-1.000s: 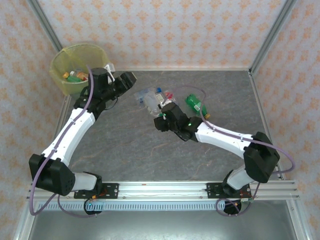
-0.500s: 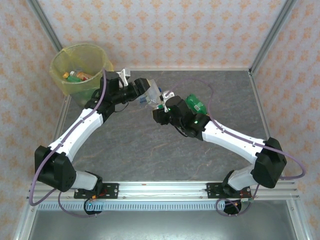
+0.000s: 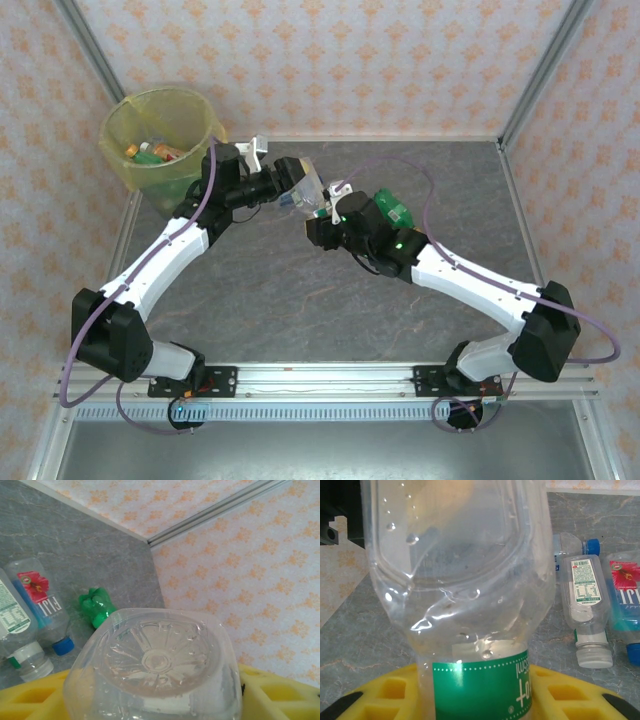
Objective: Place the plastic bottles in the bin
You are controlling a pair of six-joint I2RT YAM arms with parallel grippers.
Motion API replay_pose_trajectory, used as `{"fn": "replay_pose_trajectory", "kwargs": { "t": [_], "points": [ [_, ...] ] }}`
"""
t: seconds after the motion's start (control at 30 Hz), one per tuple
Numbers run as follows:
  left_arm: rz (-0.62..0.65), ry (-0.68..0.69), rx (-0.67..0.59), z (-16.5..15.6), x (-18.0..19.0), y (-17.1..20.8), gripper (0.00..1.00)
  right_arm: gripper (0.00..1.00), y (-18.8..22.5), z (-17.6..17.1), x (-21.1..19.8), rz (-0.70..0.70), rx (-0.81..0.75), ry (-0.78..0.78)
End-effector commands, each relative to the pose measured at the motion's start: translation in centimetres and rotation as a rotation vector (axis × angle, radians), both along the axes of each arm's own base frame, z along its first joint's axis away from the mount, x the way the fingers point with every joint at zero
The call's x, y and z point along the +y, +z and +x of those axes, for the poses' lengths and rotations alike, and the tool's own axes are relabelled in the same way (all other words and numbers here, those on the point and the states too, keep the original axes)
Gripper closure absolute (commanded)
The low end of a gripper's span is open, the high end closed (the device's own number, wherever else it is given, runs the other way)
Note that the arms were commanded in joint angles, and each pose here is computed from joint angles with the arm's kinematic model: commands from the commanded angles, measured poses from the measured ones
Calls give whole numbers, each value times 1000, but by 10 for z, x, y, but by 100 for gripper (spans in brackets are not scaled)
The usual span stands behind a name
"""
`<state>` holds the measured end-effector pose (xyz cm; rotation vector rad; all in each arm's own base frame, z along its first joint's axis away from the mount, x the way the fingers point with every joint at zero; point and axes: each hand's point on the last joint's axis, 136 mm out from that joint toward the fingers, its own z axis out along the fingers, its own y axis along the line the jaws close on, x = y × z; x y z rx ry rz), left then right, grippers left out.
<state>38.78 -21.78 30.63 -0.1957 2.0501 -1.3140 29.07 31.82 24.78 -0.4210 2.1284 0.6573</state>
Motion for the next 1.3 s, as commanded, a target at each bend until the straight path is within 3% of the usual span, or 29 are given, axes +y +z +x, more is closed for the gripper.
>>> {"fn": "replay_pose_trajectory", "kwargs": {
  "t": [0.0, 0.07, 0.17, 0.23, 0.3, 0.4, 0.43, 0.77, 0.93, 1.27],
  "points": [
    [-34, -47, -20, -3, -10, 3, 38, 58, 19, -7, 3, 47, -28, 26],
    [-37, -49, -27, -3, -10, 5, 46, 58, 19, -8, 3, 47, -27, 27],
    [-37, -44, -36, -2, -9, 10, 48, 54, 18, -8, 2, 44, -25, 26],
    [-30, -40, -42, -2, -8, 13, 49, 39, 17, -8, 2, 44, -23, 21],
    [-16, -36, -51, -1, -7, 17, 49, 30, 18, -7, 0, 48, -26, 10],
    [8, -18, -65, 3, -1, 25, 48, 2, 22, -6, -4, 55, -36, -9],
    [12, -6, -69, 5, 3, 28, 48, 0, 24, -6, -5, 57, -39, -13],
    [67, 215, -125, 34, 98, 69, 49, 0, 49, -3, -10, 105, -79, -52],
    [112, 385, -186, 43, 159, 102, 49, 0, 62, 1, -13, 125, -100, -76],
    [79, 741, -233, 48, 279, 142, 52, 0, 72, 4, -11, 138, -126, -78]
  ]
}}
